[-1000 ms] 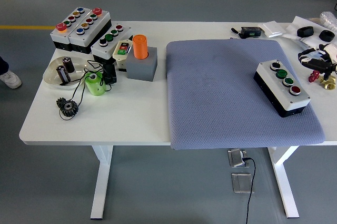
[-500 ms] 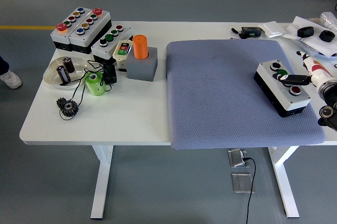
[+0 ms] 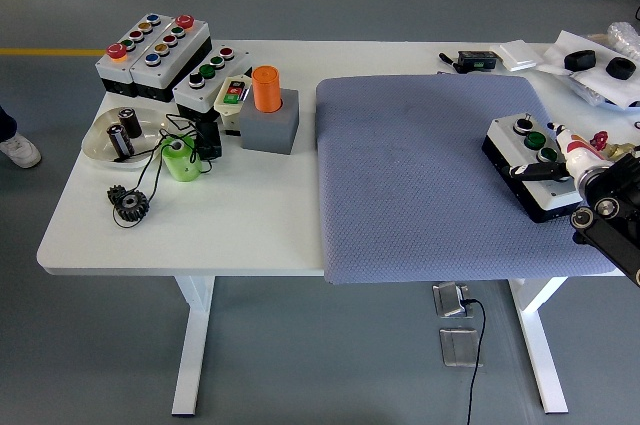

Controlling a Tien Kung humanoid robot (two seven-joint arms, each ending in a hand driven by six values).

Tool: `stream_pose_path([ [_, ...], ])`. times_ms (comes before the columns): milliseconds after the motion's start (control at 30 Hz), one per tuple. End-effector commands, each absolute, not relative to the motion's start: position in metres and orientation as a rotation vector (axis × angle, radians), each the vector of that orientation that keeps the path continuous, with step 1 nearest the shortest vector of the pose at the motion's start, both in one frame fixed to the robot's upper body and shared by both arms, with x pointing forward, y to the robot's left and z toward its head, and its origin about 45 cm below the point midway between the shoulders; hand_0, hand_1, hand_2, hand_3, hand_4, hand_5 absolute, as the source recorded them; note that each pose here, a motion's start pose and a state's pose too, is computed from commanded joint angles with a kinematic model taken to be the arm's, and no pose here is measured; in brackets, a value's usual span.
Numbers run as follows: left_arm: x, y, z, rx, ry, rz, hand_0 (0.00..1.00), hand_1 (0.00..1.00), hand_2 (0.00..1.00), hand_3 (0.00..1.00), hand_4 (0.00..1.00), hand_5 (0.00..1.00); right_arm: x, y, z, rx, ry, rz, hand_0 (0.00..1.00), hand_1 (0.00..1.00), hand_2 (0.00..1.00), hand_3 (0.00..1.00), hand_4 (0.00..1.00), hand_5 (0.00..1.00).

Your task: Pick up the button,place it on the desk,press the button,press the button

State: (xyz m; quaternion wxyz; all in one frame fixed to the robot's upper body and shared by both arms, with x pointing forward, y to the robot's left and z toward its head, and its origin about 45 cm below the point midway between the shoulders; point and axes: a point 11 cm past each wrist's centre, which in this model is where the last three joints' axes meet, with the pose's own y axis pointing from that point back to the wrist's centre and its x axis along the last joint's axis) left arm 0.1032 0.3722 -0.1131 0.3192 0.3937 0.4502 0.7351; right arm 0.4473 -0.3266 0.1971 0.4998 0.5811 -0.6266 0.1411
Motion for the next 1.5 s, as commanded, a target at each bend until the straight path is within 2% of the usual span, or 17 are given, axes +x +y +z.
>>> stream_pose_path([
  [33, 0.103, 0.372, -0.113, 1.038, 1.184, 1.932, 0.672, 0.701, 0.721, 0.523, 0.376, 0.996, 0.447, -0.326, 0.196, 1.395, -1.505, 0.34, 0.998, 0.954, 0.998, 0.998, 0.956, 0.367],
  [67, 0.102, 0.372, -0.113, 1.039, 1.184, 1.932, 0.671, 0.701, 0.721, 0.523, 0.375, 0.997, 0.447, -0.326, 0.195, 1.39, -1.5, 0.339, 0.942, 0.894, 0.983, 0.998, 0.954, 0.35],
  [233, 0.104, 0.373, -0.113, 1.037, 1.182, 1.936, 0.671, 0.701, 0.721, 0.523, 0.375, 0.997, 0.45, -0.322, 0.194, 1.347, -1.468, 0.357, 0.942, 0.894, 0.983, 0.998, 0.954, 0.35],
  [267, 0.105, 0.373, -0.113, 1.035, 1.182, 1.936, 0.672, 0.7, 0.721, 0.524, 0.375, 0.997, 0.452, -0.321, 0.194, 1.332, -1.46, 0.37, 0.908, 0.83, 0.92, 0.972, 0.95, 0.344],
  [433, 0.106, 0.373, -0.112, 1.029, 1.181, 1.939, 0.672, 0.7, 0.721, 0.524, 0.375, 0.997, 0.455, -0.321, 0.195, 1.281, -1.426, 0.41, 0.908, 0.83, 0.92, 0.972, 0.95, 0.344],
  [467, 0.106, 0.373, -0.112, 1.029, 1.18, 1.939, 0.673, 0.701, 0.721, 0.525, 0.375, 0.997, 0.455, -0.321, 0.195, 1.276, -1.423, 0.416, 0.685, 0.597, 0.688, 0.848, 0.913, 0.275],
  [633, 0.108, 0.374, -0.112, 1.025, 1.178, 1.942, 0.673, 0.701, 0.721, 0.525, 0.375, 0.997, 0.458, -0.32, 0.196, 1.252, -1.388, 0.459, 0.685, 0.597, 0.688, 0.848, 0.913, 0.275],
  [667, 0.108, 0.374, -0.111, 1.025, 1.177, 1.942, 0.673, 0.701, 0.721, 0.525, 0.375, 0.998, 0.459, -0.32, 0.196, 1.247, -1.378, 0.465, 0.557, 0.486, 0.568, 0.737, 0.848, 0.171],
  [833, 0.109, 0.374, -0.111, 1.025, 1.174, 1.942, 0.673, 0.701, 0.721, 0.525, 0.375, 0.998, 0.46, -0.323, 0.195, 1.226, -1.347, 0.479, 0.557, 0.486, 0.568, 0.737, 0.848, 0.171],
  [867, 0.109, 0.374, -0.111, 1.025, 1.174, 1.942, 0.674, 0.701, 0.721, 0.525, 0.375, 0.997, 0.46, -0.324, 0.194, 1.223, -1.343, 0.478, 0.481, 0.394, 0.484, 0.642, 0.826, 0.144],
  [1033, 0.11, 0.374, -0.111, 1.023, 1.174, 1.944, 0.674, 0.701, 0.721, 0.525, 0.375, 0.997, 0.46, -0.328, 0.195, 1.199, -1.336, 0.498, 0.481, 0.394, 0.484, 0.642, 0.826, 0.144],
  [1067, 0.11, 0.374, -0.111, 1.023, 1.175, 1.944, 0.674, 0.701, 0.721, 0.525, 0.375, 0.997, 0.46, -0.328, 0.195, 1.196, -1.337, 0.501, 0.386, 0.306, 0.435, 0.526, 0.703, 0.042],
  [1233, 0.112, 0.374, -0.11, 1.014, 1.175, 1.948, 0.674, 0.701, 0.721, 0.525, 0.375, 0.997, 0.463, -0.328, 0.205, 1.22, -1.358, 0.574, 0.386, 0.306, 0.435, 0.526, 0.703, 0.042],
  [1267, 0.113, 0.374, -0.11, 1.012, 1.175, 1.949, 0.674, 0.702, 0.722, 0.525, 0.375, 0.997, 0.464, -0.327, 0.209, 1.238, -1.367, 0.599, 0.341, 0.233, 0.368, 0.496, 0.513, 0.002],
  [1433, 0.111, 0.374, -0.111, 1.017, 1.176, 1.947, 0.674, 0.702, 0.722, 0.525, 0.375, 0.997, 0.467, -0.315, 0.224, 1.377, -1.351, 0.747, 0.341, 0.233, 0.368, 0.496, 0.513, 0.002],
  [1467, 0.111, 0.374, -0.111, 1.018, 1.176, 1.947, 0.674, 0.702, 0.721, 0.525, 0.375, 0.997, 0.467, -0.313, 0.225, 1.392, -1.347, 0.763, 0.301, 0.194, 0.336, 0.488, 0.441, 0.002],
  [1500, 0.11, 0.374, -0.111, 1.019, 1.176, 1.946, 0.674, 0.702, 0.721, 0.525, 0.375, 0.997, 0.467, -0.31, 0.227, 1.419, -1.321, 0.777, 0.301, 0.194, 0.336, 0.488, 0.441, 0.002],
])
